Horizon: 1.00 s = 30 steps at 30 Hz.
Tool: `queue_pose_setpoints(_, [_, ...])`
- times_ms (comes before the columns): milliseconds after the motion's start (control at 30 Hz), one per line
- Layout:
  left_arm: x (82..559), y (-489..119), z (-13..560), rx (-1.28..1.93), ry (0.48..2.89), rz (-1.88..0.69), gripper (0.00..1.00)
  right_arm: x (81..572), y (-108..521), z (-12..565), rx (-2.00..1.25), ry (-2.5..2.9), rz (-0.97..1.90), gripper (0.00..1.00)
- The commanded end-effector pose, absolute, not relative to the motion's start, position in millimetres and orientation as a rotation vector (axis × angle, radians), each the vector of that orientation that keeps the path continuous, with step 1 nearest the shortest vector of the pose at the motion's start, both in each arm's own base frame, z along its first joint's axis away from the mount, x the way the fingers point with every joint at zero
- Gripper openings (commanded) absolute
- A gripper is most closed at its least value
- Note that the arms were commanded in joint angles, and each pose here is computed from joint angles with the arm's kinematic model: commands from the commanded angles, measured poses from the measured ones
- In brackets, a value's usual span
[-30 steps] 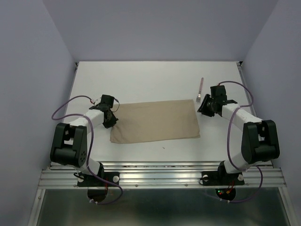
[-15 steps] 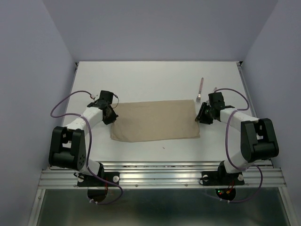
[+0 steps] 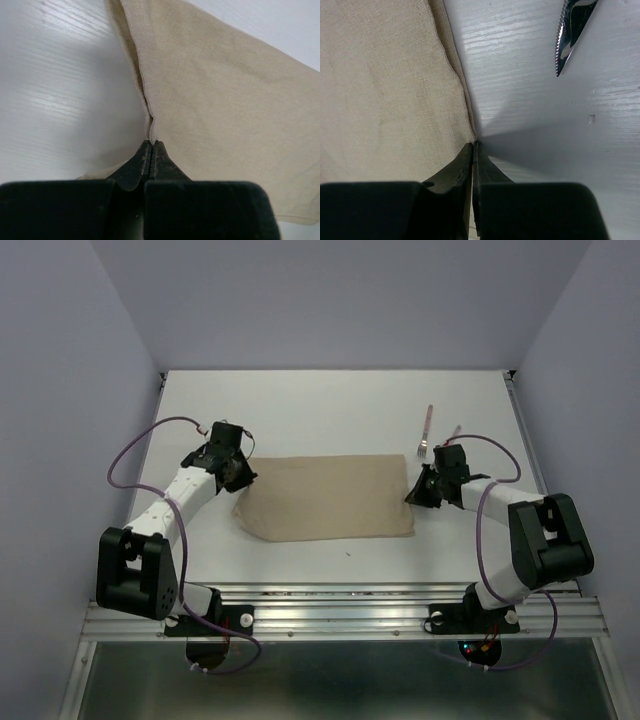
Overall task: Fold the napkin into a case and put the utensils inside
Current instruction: Fold the rectangle-folded napkin at the center of the board.
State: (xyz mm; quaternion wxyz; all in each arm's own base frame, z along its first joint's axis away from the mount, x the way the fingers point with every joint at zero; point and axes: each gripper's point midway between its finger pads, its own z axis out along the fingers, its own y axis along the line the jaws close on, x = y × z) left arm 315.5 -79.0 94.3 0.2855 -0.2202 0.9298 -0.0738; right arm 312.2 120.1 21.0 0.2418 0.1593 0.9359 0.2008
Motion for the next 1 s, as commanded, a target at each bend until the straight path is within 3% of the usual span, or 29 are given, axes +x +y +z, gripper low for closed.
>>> queue_pose_setpoints(0, [325.1, -103.2, 140.9, -0.479, 2.413, -0.289, 0.0, 302.5, 130.3, 14.6, 0.47, 2.583, 0.582, 0.04])
queue_pose_setpoints(300, [326.9, -190.0, 180.9, -0.293, 2.38, -0.501, 0.0, 300.2, 165.5, 8.2, 0.444, 2.603, 0.656, 0.04])
queue_pose_setpoints(733, [327.0, -318.5, 167.3, -0.144, 2.468, -0.609, 0.0, 302.2, 183.9, 3.9, 0.43, 2.615, 0.673, 0.04])
queue_pose_setpoints(967, [330.4, -348.6, 149.2, -0.115, 2.512, -0.654, 0.0, 302.5, 191.6, 2.4, 0.41, 2.622, 0.681, 0.04])
